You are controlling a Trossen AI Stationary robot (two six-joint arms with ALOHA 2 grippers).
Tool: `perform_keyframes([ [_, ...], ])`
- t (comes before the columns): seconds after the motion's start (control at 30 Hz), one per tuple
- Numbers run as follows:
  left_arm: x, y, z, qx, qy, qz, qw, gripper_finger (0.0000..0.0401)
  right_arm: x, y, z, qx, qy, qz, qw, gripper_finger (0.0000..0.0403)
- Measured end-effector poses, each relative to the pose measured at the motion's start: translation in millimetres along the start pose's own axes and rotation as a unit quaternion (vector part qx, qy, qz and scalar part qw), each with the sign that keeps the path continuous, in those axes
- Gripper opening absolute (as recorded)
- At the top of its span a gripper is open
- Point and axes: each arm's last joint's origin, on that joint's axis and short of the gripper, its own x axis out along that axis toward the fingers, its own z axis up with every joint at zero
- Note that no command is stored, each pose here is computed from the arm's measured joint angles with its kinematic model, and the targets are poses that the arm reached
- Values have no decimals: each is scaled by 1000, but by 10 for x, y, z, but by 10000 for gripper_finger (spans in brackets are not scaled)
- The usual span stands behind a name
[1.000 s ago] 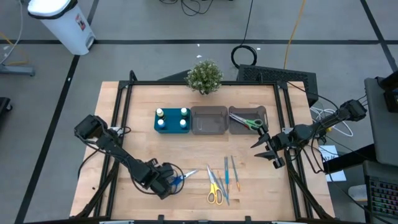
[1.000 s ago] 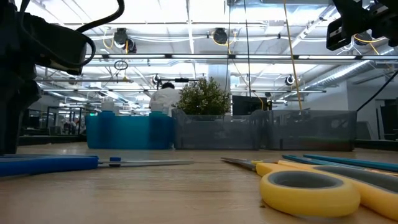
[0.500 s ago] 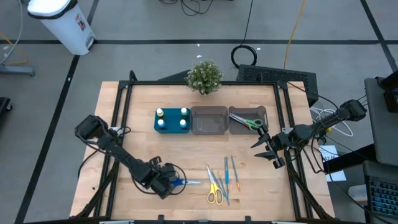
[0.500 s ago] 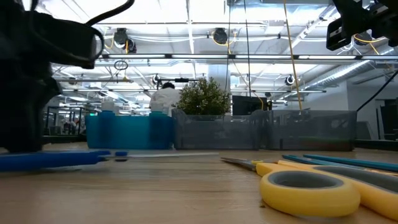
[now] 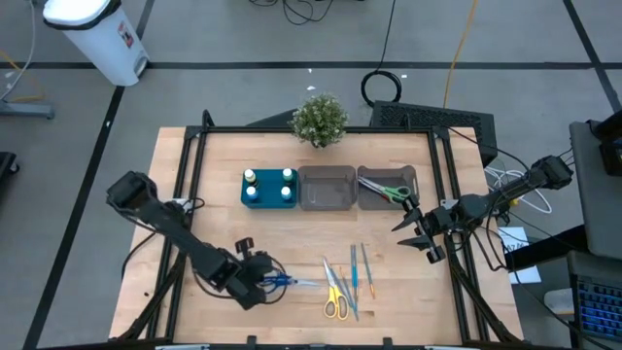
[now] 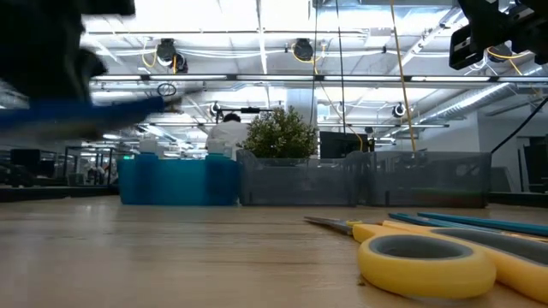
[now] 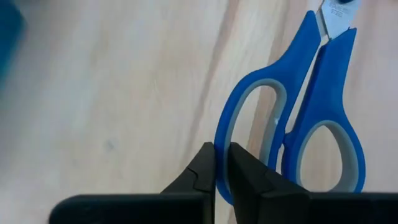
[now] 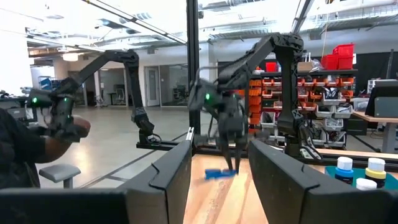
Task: Pick & Place Paint Supplies
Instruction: Put the blue scissor into the right black bin
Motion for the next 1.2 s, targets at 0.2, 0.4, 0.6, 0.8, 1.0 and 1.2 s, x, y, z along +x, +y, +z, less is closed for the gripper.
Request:
perform_keyframes([
  [0.2, -474, 66, 97, 58, -130, 4, 990, 20, 0, 0, -1, 0, 0, 0, 1000, 150],
  [0.4, -630, 255, 78, 91, -258, -62, 960, 20, 0, 0, -1, 0, 0, 0, 1000, 150],
  [0.6, -572, 731, 1, 99, -357, -133, 919, 20, 0, 0, 0, 0, 0, -1, 1000, 150],
  [0.8, -700, 1187, -127, 76, -536, -182, 821, 20, 0, 0, 0, 0, 0, -1, 1000, 150],
  [1.0, -539, 1404, -346, 39, -591, -175, 787, 20, 0, -13, -6, 0, 3, -22, 1000, 150],
  [1.2, -489, 1445, -366, 11, -588, -170, 791, 20, 2, -38, -33, -3, 15, -65, 998, 150],
])
